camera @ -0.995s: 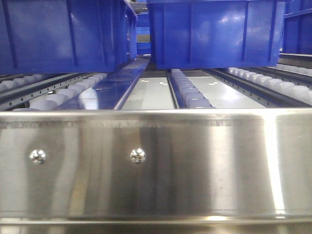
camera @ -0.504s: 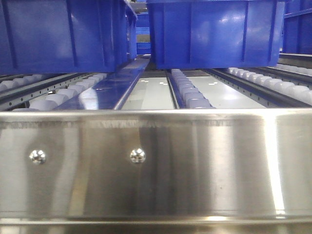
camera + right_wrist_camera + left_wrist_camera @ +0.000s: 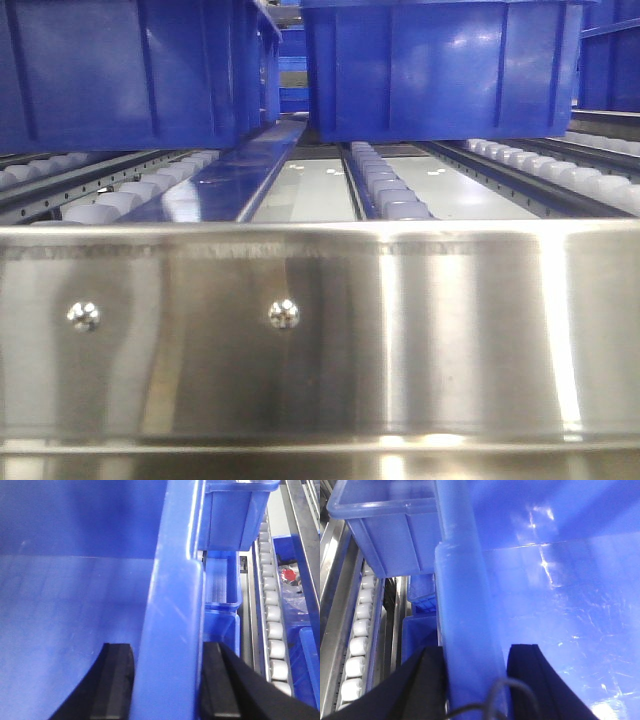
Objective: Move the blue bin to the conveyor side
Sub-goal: 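Pull the held blue bin back from the roller shelf with both grippers, then hold the bin with both grippers while the base turns away from the rack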
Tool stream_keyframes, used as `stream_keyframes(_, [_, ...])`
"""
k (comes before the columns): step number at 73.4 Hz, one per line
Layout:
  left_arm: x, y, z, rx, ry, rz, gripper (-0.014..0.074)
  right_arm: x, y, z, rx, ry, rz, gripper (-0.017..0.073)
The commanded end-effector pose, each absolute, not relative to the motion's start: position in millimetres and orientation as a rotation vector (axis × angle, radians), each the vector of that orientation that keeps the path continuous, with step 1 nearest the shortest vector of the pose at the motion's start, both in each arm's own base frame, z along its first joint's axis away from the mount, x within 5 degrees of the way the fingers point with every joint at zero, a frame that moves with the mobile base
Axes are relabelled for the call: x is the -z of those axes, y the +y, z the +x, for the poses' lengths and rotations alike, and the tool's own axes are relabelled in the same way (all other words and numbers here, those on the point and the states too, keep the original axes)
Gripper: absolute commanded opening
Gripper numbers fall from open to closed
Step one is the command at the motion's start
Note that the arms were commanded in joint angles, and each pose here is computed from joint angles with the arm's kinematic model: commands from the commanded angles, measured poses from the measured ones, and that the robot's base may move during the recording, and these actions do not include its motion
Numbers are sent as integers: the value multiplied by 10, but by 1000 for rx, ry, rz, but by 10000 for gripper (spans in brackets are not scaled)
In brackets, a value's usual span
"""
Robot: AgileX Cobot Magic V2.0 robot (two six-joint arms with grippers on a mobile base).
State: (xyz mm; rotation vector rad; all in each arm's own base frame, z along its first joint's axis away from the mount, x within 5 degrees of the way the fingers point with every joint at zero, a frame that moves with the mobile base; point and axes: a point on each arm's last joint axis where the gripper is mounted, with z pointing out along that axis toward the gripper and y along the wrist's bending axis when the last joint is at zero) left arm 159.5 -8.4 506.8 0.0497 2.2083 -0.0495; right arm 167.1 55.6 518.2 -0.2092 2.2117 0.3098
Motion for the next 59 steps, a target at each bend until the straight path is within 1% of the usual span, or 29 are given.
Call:
stream_keyframes(1, [-5199, -78, 1556, 34, 2093, 63, -16, -5349, 513, 1611, -283, 2066, -217, -79])
stream_keyframes(59, [-5199, -76, 1556, 32, 2093, 63, -16, -5349, 513, 1611, -283, 2066, -217, -79])
